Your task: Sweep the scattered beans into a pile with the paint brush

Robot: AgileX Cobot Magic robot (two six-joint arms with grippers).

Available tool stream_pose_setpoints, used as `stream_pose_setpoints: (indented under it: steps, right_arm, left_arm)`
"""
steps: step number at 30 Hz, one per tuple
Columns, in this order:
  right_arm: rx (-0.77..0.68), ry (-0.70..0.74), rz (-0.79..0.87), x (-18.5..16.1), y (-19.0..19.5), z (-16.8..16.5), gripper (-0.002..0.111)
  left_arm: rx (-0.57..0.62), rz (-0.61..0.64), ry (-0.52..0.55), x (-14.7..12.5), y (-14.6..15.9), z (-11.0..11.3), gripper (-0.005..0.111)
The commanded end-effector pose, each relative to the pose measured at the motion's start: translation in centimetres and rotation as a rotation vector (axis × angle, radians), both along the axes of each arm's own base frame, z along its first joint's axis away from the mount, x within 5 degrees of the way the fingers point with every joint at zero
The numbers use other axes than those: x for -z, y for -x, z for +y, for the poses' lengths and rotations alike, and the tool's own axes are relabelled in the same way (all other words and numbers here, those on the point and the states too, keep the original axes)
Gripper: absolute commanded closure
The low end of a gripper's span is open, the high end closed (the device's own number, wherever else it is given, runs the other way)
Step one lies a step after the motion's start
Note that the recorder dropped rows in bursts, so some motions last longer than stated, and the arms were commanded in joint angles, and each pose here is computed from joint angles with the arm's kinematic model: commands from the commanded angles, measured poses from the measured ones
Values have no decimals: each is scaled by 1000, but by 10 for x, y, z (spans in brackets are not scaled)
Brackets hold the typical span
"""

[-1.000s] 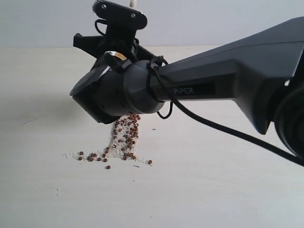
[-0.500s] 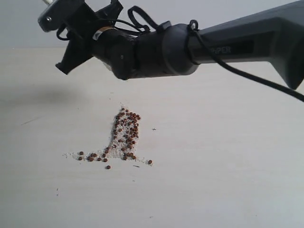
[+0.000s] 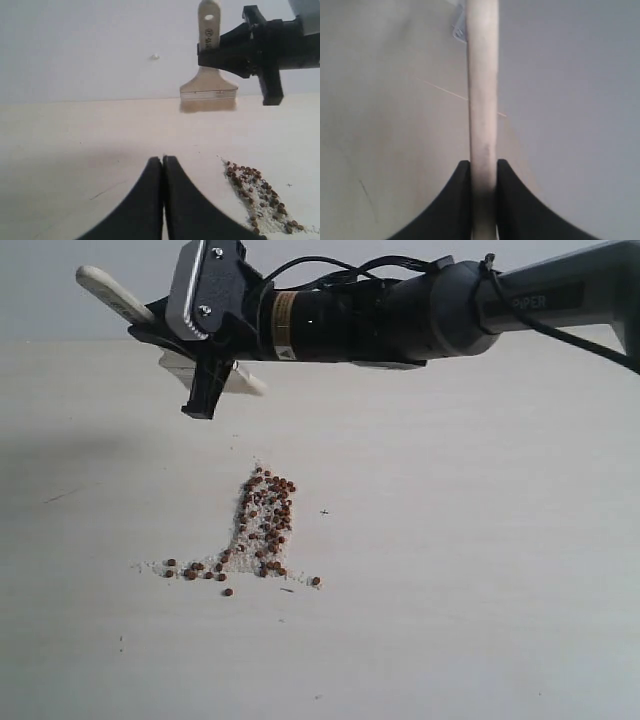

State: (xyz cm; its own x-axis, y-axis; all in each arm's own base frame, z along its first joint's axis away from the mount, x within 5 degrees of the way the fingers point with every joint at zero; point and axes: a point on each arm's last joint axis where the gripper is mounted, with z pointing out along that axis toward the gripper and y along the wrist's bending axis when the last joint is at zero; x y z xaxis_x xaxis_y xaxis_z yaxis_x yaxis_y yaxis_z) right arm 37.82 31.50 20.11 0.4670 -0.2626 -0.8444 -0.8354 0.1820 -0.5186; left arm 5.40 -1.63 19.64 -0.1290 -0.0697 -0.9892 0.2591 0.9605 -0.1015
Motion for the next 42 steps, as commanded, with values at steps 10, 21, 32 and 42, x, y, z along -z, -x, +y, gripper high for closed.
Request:
stream_pose_setpoints:
  steps: [10,21,32,42]
  right_arm:
    - [-141,-118,68,40,-46,-25,108]
    - [-198,46,43,79,-59,-17,108]
    - [-371,188,288,81,-38,-21,108]
    - [-409,113,239,25,-31,-22,108]
  left_arm:
    - [5,-6,7,0,0,0,106]
    - [5,-6,7,0,0,0,106]
    - [5,-6,7,0,0,0,106]
    - [5,-6,7,0,0,0,106]
